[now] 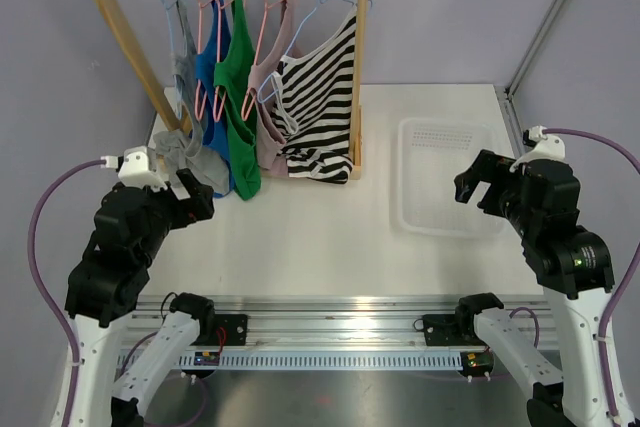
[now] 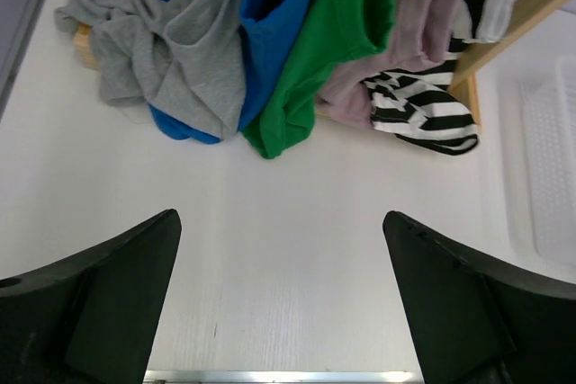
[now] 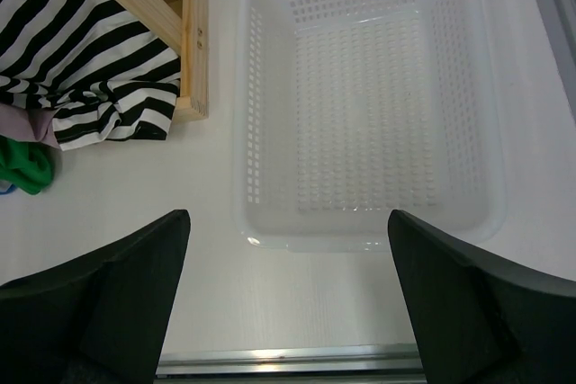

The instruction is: Remove the tank top from the hanger

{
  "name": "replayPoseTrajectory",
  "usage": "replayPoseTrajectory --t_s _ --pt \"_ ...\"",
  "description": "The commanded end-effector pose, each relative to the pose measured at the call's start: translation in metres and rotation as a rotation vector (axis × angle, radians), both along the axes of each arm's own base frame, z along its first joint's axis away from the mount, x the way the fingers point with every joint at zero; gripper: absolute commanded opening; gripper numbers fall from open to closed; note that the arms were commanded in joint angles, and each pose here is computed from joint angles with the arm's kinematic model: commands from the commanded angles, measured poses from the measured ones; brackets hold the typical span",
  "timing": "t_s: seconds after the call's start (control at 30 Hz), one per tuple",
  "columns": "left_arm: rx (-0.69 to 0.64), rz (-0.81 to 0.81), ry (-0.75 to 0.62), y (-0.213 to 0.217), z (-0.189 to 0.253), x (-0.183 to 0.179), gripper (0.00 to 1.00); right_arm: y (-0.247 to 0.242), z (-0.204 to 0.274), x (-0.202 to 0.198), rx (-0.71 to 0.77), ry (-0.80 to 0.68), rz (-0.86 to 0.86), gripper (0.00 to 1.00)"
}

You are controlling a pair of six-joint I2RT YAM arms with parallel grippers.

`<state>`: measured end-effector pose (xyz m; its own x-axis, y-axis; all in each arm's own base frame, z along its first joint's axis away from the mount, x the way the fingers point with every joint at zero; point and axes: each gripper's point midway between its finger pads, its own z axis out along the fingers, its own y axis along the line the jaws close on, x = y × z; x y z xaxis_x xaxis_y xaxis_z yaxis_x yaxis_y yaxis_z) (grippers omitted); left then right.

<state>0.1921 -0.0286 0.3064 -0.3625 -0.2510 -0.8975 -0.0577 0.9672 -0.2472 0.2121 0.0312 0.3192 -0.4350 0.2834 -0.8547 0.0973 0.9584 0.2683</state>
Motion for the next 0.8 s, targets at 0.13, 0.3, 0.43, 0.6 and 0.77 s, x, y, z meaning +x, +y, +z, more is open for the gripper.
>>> replayPoseTrajectory --t_s 0.13,0.3,0.43,0.6,0.77 --pt "-0.061 -0.271 -0.131 -0.048 0.071 0.01 0.99 0.023 -0.004 0.0 0.048 -0.038 0.124 0.99" --pt "-0.081 -0.348 -0.216 -0.065 0.135 0.023 0.99 0.032 -0.009 0.001 0.087 -0.032 0.158 0.99" --pt "-0.093 -0.415 -0.267 -0.085 0.179 0.044 0.99 0.038 -0.005 -0.002 0.106 -0.041 0.189 0.99" --pt "-0.067 -0.502 -0.274 -0.12 0.212 0.092 0.99 0.042 -0.003 -0.007 0.12 -0.052 0.209 0.99" --pt "0.003 -0.52 -0.369 -0.141 0.239 0.139 0.99 0.041 -0.003 -0.013 0.124 -0.061 0.215 0.99"
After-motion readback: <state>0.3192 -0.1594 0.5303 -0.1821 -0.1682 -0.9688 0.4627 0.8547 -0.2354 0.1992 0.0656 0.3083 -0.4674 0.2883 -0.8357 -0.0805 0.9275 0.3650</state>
